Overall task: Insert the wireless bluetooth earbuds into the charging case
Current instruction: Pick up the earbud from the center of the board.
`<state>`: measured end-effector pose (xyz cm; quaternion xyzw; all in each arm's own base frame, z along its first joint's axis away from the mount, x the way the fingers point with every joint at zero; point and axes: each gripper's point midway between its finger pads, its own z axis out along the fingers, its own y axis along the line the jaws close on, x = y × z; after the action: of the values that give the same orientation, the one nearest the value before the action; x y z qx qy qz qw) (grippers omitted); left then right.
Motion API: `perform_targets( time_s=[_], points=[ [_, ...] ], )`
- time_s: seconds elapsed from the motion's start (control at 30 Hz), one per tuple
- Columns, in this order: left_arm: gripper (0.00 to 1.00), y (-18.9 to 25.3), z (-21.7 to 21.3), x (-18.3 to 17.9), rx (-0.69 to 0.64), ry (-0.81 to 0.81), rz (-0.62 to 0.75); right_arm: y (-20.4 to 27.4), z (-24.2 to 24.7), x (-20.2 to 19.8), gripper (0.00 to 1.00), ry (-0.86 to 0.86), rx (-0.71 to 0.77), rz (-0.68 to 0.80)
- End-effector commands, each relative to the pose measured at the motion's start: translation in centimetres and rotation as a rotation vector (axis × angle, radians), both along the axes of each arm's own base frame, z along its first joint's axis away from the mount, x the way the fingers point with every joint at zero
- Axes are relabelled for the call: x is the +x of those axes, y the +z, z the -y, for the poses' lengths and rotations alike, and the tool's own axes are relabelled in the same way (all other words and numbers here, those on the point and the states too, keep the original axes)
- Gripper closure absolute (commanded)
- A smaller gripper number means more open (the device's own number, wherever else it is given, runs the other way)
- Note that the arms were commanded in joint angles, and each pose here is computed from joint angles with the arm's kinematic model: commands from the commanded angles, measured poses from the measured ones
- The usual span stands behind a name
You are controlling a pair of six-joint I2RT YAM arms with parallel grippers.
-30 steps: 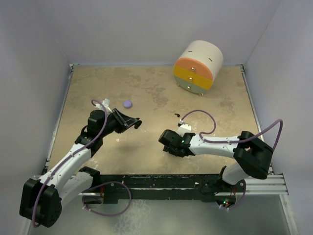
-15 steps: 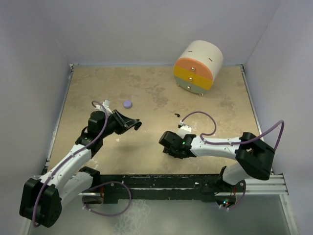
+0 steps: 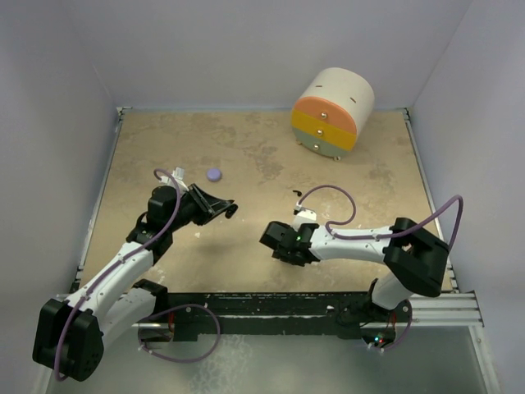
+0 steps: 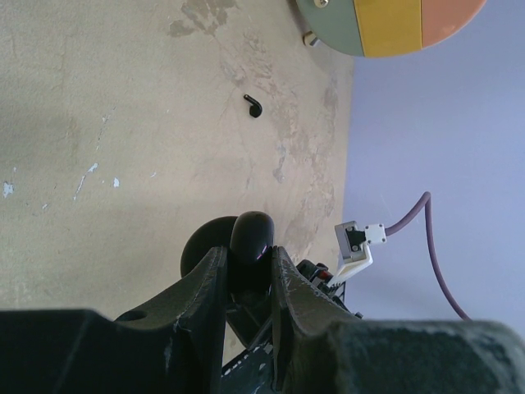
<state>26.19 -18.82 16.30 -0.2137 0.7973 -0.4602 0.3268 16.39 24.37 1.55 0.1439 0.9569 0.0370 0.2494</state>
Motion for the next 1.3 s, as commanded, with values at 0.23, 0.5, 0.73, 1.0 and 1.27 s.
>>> perform_targets(
  time_s=[0.23,0.5,0.73,1.0,1.27],
  points=[
    [1.00,1.6,0.0,0.6,-0.023,0.008,0.064,-1.9,4.5,-3.0,0.39,-0.054,-0.192,-0.135],
    [1.00,1.7,0.0,0.4,-0.025,0.004,0.064,-1.1,4.2,-3.2,0.40,-0.049,-0.152,-0.130],
    [1.00,1.9,0.1,0.5,-0.021,-0.003,0.067,-2.0,3.7,-3.4,0.46,-0.042,-0.125,-0.147],
    [1.00,2.0,0.2,0.6,-0.013,-0.014,0.065,-2.9,3.4,-3.5,0.57,-0.047,-0.111,-0.156],
    [1.00,1.8,0.2,0.7,-0.012,-0.015,0.062,-3.1,3.0,-3.6,0.72,-0.049,-0.096,-0.160]
  ],
)
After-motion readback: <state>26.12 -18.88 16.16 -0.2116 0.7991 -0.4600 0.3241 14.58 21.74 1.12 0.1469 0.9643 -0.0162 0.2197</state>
